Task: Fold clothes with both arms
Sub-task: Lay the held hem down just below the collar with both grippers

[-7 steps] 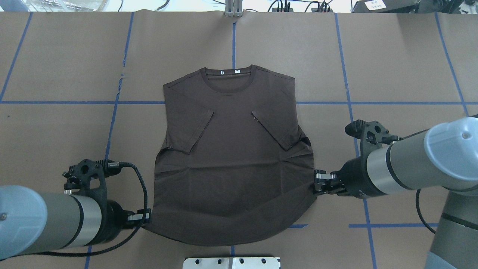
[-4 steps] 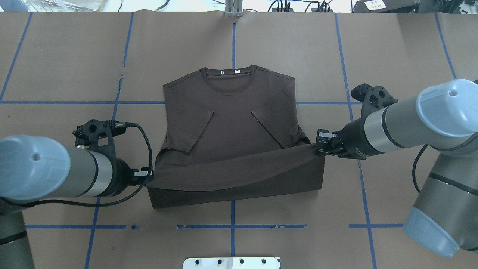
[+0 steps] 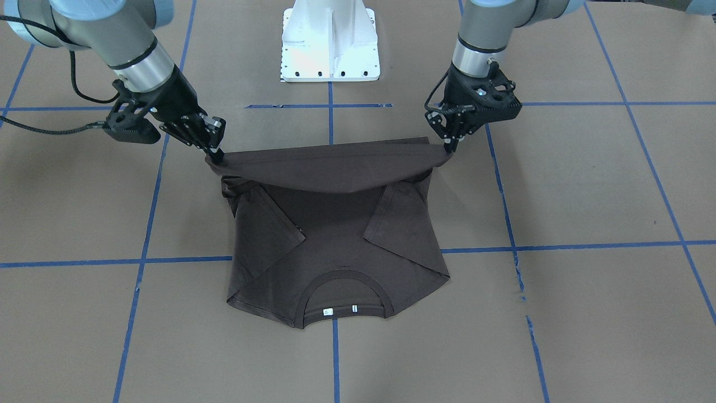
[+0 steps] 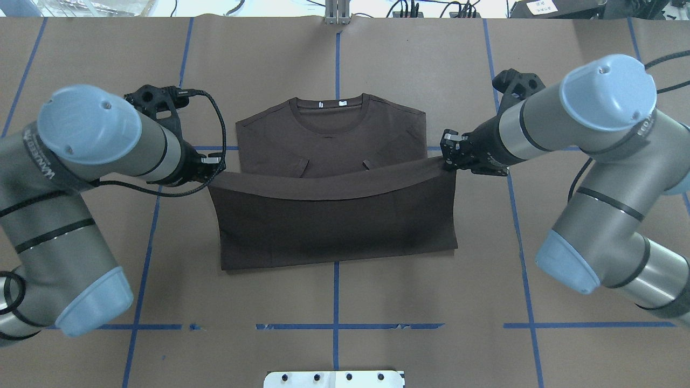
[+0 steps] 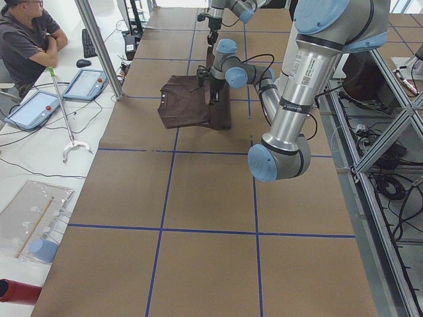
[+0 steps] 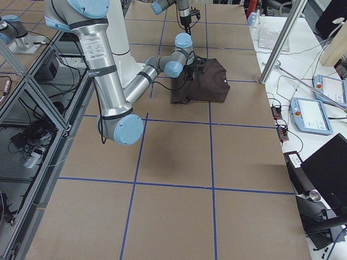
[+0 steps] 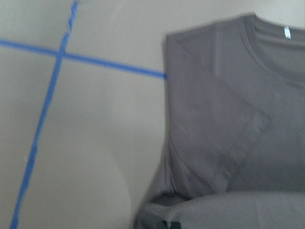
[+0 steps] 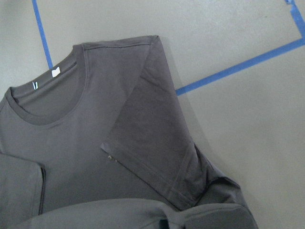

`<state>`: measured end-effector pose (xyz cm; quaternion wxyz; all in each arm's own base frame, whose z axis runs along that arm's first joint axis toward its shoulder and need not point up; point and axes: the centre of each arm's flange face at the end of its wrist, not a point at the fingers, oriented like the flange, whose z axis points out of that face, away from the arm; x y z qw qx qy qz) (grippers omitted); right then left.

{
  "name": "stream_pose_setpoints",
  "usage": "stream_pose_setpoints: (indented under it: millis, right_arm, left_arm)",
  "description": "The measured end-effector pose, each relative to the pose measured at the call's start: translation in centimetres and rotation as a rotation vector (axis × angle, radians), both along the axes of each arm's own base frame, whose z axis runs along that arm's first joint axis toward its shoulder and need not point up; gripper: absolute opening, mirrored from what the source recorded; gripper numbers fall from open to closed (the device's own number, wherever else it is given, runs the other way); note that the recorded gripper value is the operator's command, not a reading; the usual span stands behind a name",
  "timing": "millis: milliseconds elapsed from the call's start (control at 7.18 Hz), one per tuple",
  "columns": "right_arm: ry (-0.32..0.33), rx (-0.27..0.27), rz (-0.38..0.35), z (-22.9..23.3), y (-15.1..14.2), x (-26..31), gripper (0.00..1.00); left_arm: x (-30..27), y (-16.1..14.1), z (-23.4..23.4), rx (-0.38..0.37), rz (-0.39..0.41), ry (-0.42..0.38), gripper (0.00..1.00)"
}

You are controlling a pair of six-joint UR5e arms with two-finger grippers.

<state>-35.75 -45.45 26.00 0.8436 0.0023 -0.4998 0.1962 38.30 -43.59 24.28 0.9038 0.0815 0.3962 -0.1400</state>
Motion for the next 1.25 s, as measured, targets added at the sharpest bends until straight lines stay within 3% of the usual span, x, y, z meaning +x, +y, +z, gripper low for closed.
stream_pose_setpoints:
  millis: [557,836,1254]
  right_arm:
    - [0.086,-0.066,0.075,2.7,-9.1,-1.4,0.00]
    - [0.121,-0.099,0.092,3.4,-12.8,-3.0,0.00]
    - [0.125,-0.088,0.100,2.6,-16.5,-5.1,0.00]
  left_arm:
    - [2.6,-8.1,4.8,0.020,-0.061,0.002,0.00]
    - [2.6,-10.4,6.8,0.021,-0.085,0.001,0.00]
    - [5.0,-13.5,6.5,0.012,-0.109,0.008,0.00]
